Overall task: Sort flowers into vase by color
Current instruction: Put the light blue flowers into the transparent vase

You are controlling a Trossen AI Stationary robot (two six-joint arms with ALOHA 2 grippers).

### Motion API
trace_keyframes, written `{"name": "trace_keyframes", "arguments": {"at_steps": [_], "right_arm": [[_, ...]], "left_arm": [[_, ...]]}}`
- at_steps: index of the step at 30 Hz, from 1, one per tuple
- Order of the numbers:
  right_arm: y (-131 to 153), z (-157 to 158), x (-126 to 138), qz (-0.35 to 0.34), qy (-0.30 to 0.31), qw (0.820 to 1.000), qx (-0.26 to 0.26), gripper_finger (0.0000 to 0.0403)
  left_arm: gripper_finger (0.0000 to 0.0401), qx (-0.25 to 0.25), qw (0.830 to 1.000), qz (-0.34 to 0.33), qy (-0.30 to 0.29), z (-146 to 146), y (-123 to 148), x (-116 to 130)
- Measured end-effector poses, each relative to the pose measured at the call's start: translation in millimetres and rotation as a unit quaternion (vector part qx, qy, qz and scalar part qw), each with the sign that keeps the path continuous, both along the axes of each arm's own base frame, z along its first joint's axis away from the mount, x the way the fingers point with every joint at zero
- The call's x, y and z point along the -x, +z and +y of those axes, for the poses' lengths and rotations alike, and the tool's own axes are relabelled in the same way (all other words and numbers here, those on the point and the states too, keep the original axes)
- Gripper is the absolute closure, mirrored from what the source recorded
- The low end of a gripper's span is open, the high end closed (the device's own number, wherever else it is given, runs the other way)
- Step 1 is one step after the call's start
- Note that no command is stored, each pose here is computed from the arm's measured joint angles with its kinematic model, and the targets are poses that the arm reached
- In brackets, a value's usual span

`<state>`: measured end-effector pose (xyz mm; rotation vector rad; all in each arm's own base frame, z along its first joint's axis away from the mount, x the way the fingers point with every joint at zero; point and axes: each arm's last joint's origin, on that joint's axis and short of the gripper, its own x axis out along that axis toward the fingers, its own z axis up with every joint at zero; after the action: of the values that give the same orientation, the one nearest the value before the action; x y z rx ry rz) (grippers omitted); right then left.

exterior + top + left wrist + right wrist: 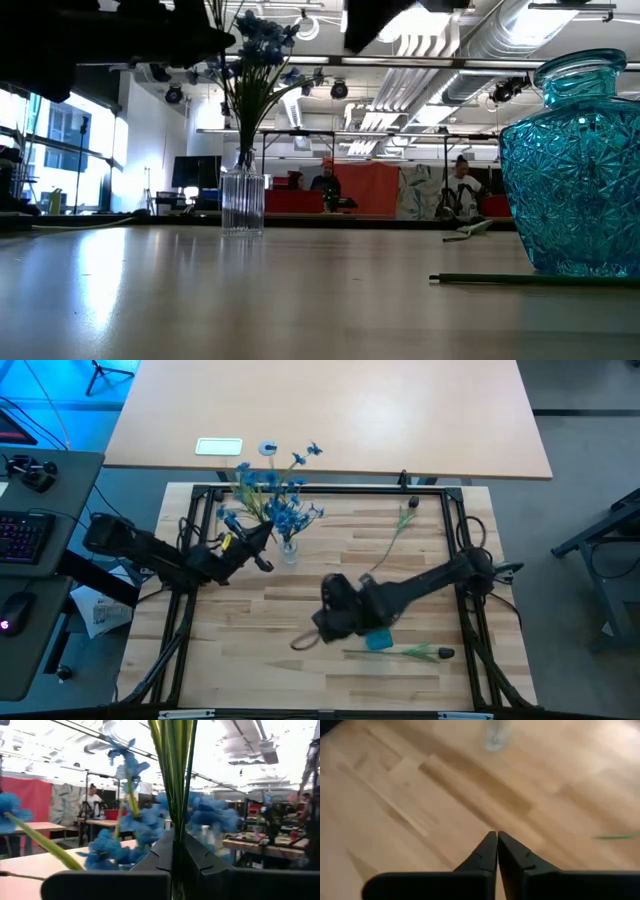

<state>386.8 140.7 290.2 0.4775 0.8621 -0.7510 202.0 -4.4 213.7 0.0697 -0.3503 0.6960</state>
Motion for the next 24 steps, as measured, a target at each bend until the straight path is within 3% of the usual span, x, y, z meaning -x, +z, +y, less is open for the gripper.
{"name": "trace_keyframes", "arguments": {"at_steps": [6,10,14,20,24], "right_arm": [[-55,-59,-32,-0.112,0.065,0.985,-0.11,0.0402],[-82,-111,-17,-0.172,0.076,0.973,-0.133,0.0402],[-91,-155,12,-0.287,0.105,0.935,-0.179,0.0402],[-117,-203,35,-0.416,0.04,0.868,-0.269,0.0403],[-128,-214,20,-0.418,0.038,0.864,-0.277,0.0403]], "left_arm": [[0.0401,-0.016,1.0,0.013,0.004,-9,5,5],[0.0401,0.001,1.0,0.002,0.013,-8,6,6],[0.0401,0.031,0.999,-0.023,-0.005,-8,6,6],[0.0401,0.099,0.993,-0.057,-0.037,-9,1,3],[0.0401,0.121,0.99,-0.065,-0.03,-8,-1,3]]}}
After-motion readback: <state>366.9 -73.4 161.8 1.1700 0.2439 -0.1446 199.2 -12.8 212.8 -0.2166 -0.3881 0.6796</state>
